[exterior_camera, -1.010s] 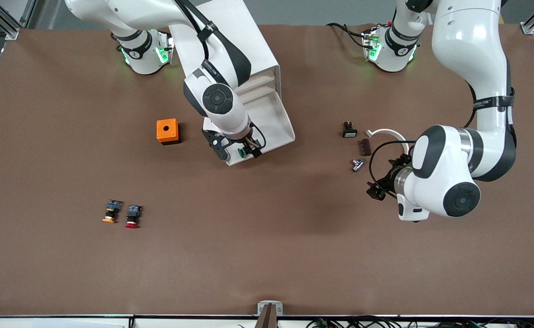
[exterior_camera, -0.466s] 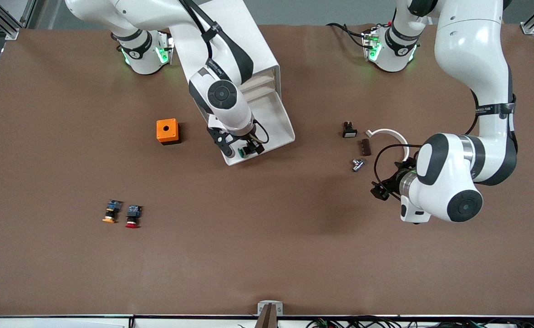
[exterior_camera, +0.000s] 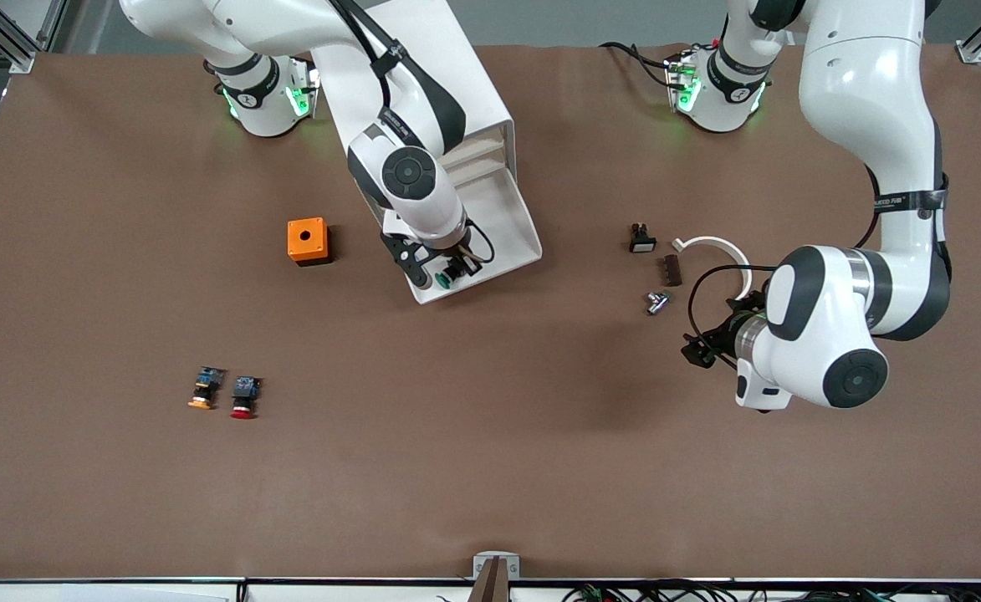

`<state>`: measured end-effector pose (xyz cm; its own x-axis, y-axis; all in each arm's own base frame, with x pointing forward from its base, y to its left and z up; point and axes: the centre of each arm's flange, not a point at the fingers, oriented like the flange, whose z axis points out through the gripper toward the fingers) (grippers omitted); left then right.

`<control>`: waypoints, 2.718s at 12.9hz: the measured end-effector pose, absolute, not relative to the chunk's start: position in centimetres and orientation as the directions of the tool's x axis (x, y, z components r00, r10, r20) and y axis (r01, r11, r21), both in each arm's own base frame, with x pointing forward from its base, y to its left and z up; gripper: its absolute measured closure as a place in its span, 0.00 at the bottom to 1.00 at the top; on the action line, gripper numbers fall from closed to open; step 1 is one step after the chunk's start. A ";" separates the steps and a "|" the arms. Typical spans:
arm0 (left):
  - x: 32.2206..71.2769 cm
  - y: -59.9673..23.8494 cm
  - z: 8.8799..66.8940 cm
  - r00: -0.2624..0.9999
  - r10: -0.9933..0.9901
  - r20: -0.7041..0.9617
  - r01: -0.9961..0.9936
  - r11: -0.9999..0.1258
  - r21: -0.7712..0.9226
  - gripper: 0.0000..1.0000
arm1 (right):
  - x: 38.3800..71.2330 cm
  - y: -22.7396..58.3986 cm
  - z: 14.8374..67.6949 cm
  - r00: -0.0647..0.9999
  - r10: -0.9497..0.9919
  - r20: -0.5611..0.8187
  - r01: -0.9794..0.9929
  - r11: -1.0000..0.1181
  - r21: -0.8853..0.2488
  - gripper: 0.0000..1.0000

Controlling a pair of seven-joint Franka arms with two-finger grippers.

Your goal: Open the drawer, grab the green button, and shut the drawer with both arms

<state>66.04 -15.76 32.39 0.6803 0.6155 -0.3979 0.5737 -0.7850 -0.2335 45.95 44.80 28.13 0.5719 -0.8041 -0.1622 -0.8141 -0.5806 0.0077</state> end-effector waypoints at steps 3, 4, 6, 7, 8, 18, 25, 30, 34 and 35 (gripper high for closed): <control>66.2 -16.7 32.4 0.700 0.600 -0.388 0.566 -0.797 -0.211 0.00 | 47.3 44.1 29.2 0.570 -0.806 -0.160 -0.814 -0.580 0.020 0.59; 66.3 -17.3 32.3 0.712 0.592 -0.378 0.565 -0.802 -0.193 0.00 | 48.5 43.3 30.5 0.585 -0.795 -0.162 -0.800 -0.598 0.046 0.59; 66.0 -19.0 30.6 0.726 0.574 -0.379 0.553 -0.815 -0.173 0.00 | 52.0 40.4 33.8 0.624 -0.761 -0.175 -0.763 -0.642 0.072 0.59; 65.7 -20.0 29.1 0.734 0.564 -0.378 0.548 -0.821 -0.161 0.00 | 53.8 38.4 35.1 0.650 -0.737 -0.183 -0.740 -0.669 0.069 0.59; 65.2 -21.1 27.5 0.742 0.554 -0.378 0.542 -0.827 -0.148 0.00 | 55.4 36.3 36.0 0.683 -0.705 -0.191 -0.709 -0.703 0.060 0.59; 56.5 -38.1 22.5 0.862 0.341 -0.374 0.359 -0.933 -0.022 0.00 | 67.2 15.5 30.4 0.984 -0.157 -0.087 -0.161 -0.986 -0.040 0.59; 49.5 -47.8 22.0 0.872 0.357 -0.335 0.362 -0.931 -0.047 0.00 | 69.3 13.7 22.7 0.998 -0.067 0.005 -0.067 -0.998 0.012 0.59; 44.2 -51.9 21.5 0.858 0.379 -0.346 0.363 -0.925 -0.114 0.00 | 68.8 10.4 21.0 0.988 -0.151 -0.043 -0.150 -0.988 0.020 0.59; 40.4 -54.2 21.2 0.842 0.381 -0.382 0.348 -0.925 -0.155 0.00 | 68.0 11.4 20.1 0.981 -0.179 -0.071 -0.177 -0.984 0.024 0.59; 39.6 -54.6 21.0 0.842 0.377 -0.385 0.341 -0.926 -0.161 0.00 | 68.0 11.4 20.1 0.981 -0.179 -0.074 -0.177 -0.984 0.025 0.53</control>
<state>39.64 -54.61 21.01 0.8424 0.3770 -0.3850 0.3408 -0.9262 -0.1613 67.96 11.42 20.14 0.9811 -0.1787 -0.0735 -0.1774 -0.9838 0.0246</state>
